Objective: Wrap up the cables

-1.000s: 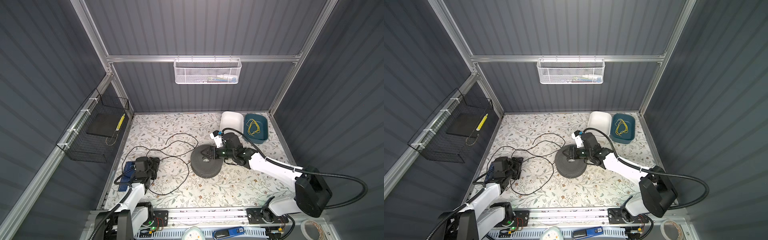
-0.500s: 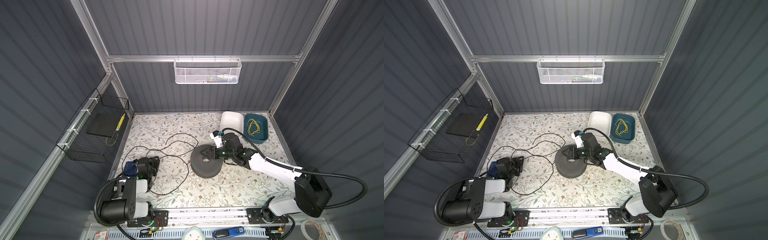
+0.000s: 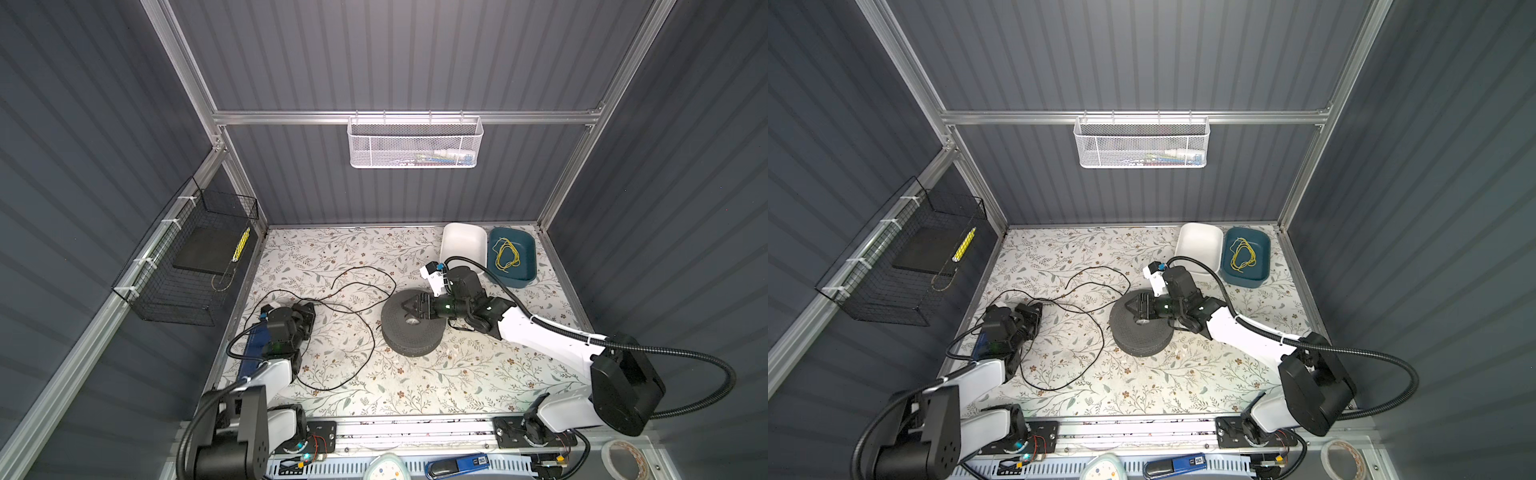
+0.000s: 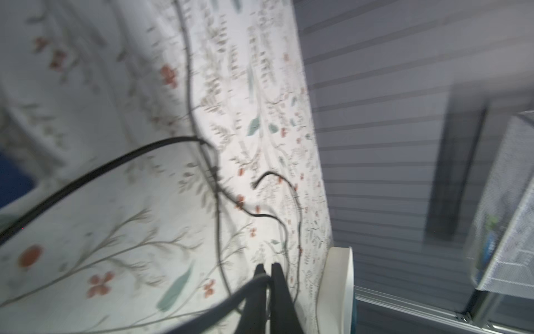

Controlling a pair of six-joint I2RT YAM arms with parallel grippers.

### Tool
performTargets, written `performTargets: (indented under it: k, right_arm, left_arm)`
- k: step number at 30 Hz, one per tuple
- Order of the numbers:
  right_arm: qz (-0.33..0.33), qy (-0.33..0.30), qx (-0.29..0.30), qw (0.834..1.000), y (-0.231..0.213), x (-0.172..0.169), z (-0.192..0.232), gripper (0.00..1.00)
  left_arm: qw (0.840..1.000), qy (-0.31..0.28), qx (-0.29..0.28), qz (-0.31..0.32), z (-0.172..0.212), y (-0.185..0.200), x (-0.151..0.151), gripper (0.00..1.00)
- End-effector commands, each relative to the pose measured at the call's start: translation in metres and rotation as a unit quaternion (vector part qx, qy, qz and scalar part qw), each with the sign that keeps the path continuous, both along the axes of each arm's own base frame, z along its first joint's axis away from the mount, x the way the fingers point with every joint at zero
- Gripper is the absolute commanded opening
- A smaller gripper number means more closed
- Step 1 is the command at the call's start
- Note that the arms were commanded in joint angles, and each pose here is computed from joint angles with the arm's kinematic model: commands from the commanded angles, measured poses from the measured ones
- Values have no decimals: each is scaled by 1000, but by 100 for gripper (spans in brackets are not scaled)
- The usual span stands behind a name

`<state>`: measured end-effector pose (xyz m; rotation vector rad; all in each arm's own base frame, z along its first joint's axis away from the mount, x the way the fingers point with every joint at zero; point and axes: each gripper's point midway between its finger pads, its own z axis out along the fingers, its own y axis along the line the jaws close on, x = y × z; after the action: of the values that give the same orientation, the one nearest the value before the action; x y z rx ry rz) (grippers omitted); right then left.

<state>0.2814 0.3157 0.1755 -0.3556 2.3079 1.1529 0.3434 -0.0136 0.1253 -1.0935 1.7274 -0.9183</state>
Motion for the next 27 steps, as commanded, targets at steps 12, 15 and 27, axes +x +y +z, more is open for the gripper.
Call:
performTargets:
  k: [12,15,27]
  right_arm:
    - [42,-135,-28,990,1,3,81,60]
    - [45,-175,-55,982,0,6,93,63]
    - [-12,-258,-160,953,-14,46,108,74]
  left_arm:
    - [950,-157,82,-255,214,-125,41,0]
    - [928,-188,87,-311,243,-167,42,0]
    - [876,-233,89,-413,274,-247,19,0]
